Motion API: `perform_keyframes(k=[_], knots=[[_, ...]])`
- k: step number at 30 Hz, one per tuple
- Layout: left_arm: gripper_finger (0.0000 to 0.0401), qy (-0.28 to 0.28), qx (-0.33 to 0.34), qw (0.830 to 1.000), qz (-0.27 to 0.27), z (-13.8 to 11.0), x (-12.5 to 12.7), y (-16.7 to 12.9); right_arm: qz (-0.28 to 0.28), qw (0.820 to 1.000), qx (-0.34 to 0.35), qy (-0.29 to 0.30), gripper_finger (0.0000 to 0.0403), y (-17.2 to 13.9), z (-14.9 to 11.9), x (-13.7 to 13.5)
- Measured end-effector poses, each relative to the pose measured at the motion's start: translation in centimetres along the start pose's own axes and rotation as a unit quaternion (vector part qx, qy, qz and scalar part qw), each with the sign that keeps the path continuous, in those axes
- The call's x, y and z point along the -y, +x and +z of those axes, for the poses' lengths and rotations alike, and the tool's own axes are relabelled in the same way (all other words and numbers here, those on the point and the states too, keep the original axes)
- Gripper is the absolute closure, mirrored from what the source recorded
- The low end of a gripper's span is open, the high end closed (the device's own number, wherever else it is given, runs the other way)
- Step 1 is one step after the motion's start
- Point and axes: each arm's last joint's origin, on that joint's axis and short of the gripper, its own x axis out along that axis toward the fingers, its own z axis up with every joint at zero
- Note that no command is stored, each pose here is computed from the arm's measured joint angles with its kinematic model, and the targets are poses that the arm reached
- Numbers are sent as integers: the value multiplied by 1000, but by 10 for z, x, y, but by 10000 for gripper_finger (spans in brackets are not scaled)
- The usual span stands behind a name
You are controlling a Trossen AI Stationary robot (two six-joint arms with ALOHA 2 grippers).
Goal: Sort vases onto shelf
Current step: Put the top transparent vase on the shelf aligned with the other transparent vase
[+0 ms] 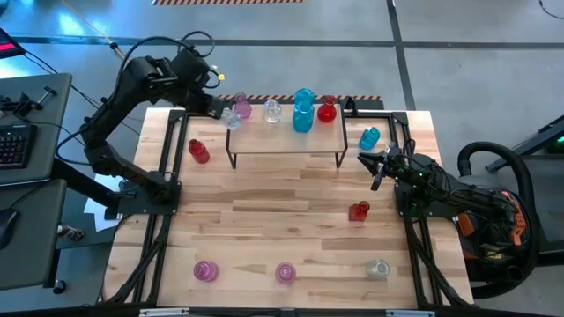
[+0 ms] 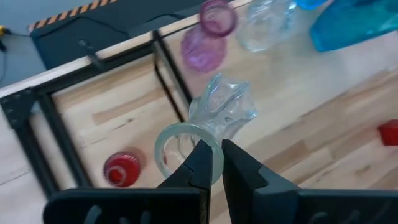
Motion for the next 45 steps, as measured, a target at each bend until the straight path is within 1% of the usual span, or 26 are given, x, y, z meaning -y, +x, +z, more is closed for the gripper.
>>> perform_keyframes(k=[4,9,15,21,24,31,45], knots=[[389,17,18,999,-24,2,14,3,0,1000,0,0,355,0,0,0],[389,34,24,998,-40,9,33,17,0,1000,0,0,355,0,0,0],[389,56,16,997,-43,17,52,40,0,1000,0,0,355,0,0,0],[389,76,3,996,-42,17,65,55,0,1000,0,0,355,0,0,0],[389,88,8,995,-48,19,72,61,0,1000,0,0,355,0,0,0],[389,103,17,993,-62,21,82,67,0,1000,0,0,355,0,0,0],[389,120,5,991,-53,24,86,81,0,1000,0,0,355,0,0,0]])
